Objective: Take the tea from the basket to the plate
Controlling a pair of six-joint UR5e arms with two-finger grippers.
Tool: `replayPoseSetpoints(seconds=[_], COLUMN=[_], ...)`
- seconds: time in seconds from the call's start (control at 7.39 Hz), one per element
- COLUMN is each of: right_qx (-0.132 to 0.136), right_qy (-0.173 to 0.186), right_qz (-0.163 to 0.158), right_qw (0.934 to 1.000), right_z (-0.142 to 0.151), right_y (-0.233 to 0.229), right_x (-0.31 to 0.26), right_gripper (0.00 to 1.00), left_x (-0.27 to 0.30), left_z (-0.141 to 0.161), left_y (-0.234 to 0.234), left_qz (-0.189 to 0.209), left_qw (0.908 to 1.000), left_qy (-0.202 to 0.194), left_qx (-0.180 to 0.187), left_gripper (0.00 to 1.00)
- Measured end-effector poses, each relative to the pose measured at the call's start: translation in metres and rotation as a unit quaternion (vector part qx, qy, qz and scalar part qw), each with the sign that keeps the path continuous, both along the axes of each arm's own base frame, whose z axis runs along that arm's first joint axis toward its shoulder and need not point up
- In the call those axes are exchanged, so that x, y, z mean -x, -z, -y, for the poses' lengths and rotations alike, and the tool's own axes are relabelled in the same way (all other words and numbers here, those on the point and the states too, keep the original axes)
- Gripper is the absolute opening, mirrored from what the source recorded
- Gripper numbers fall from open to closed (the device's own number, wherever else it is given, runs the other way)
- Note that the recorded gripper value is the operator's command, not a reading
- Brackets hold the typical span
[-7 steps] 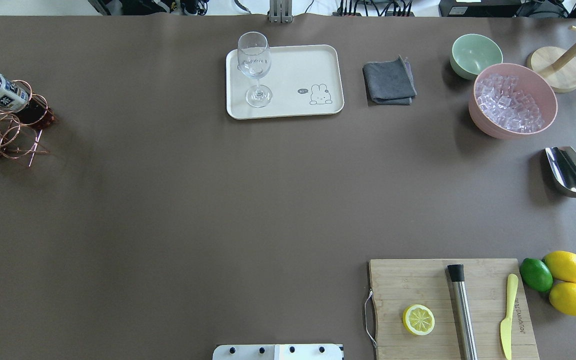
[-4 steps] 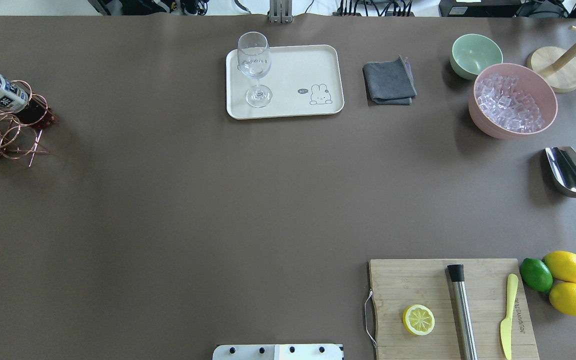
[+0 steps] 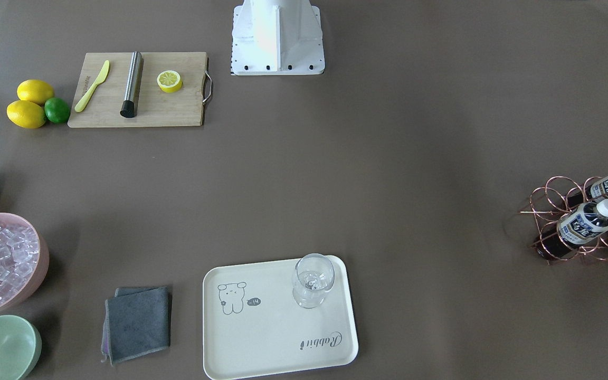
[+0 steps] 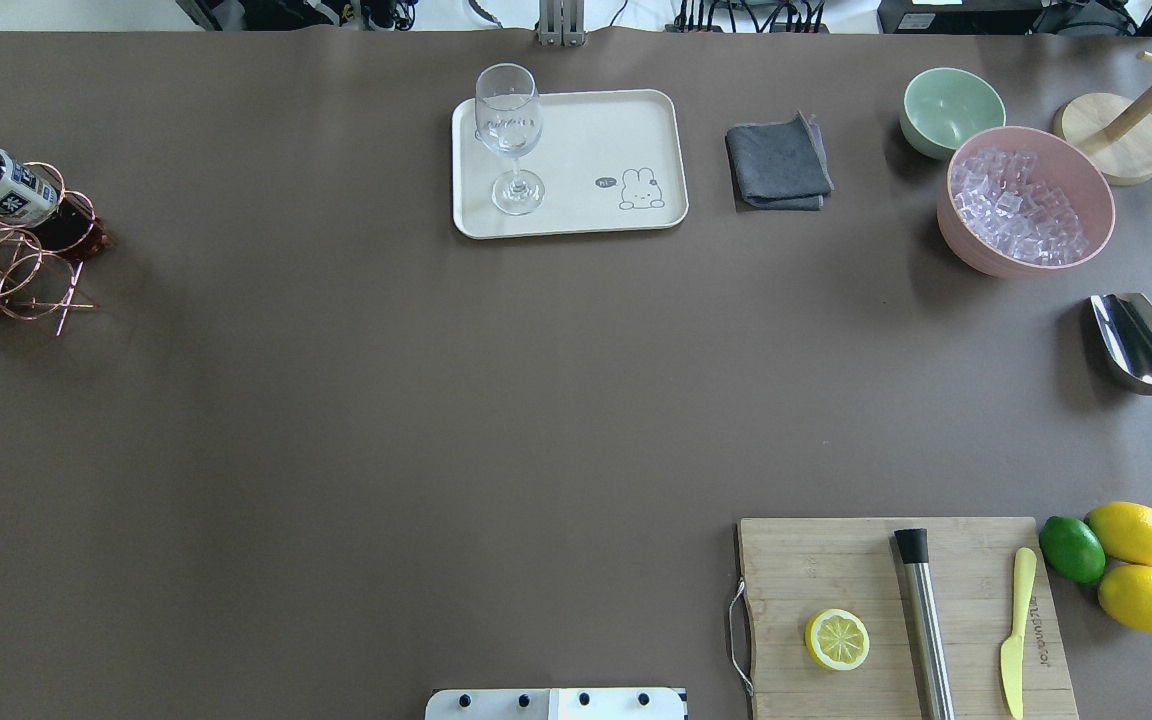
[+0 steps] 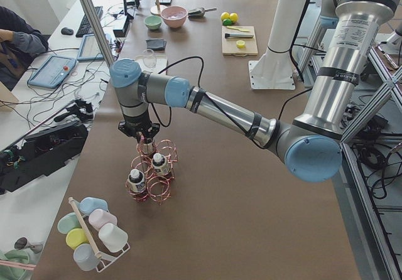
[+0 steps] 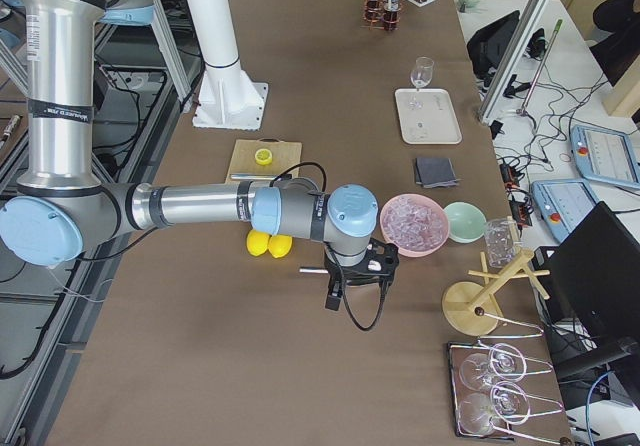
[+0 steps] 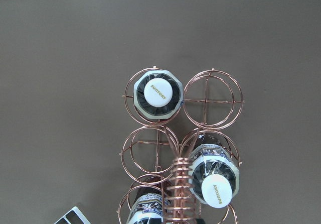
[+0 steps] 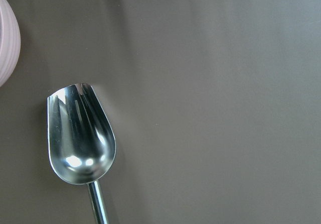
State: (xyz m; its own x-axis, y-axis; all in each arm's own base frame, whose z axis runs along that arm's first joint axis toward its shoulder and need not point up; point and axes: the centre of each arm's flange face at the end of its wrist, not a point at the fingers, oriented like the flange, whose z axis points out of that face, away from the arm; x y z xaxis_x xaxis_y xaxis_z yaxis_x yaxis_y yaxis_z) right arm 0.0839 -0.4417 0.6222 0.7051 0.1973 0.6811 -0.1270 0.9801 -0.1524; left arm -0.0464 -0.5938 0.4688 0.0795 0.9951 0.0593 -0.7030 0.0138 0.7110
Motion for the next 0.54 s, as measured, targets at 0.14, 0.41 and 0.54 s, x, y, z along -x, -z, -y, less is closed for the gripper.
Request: replayPoseSetpoints(seconds=[0.14, 0.41, 0.54], right_qx=[-0.002, -0.004, -0.005], right_qy=[0.0, -0.001, -0.001], right_qz=[0.0, 0.0, 0.001], right_qw=[1.0, 1.0, 1.0], right_z=[0.0, 0.0, 0.0], right_y=[0.002, 0.004, 0.005], right_x=[0.0, 0.0, 0.0], right_gripper=[1.0, 1.0, 1.0], left_x=[0.0, 0.0, 0.0], left_z=[0.001, 0.005, 0.009], left_y=[0.002, 0.013, 0.022], left_qz=[0.0, 0.0, 0.0], left_qw=[1.0, 1.0, 0.9999], left_qy=[0.0, 0.0, 0.001], left_qx=[-0.002, -0.01, -0.012], left_gripper=[0.0, 0.0, 0.0])
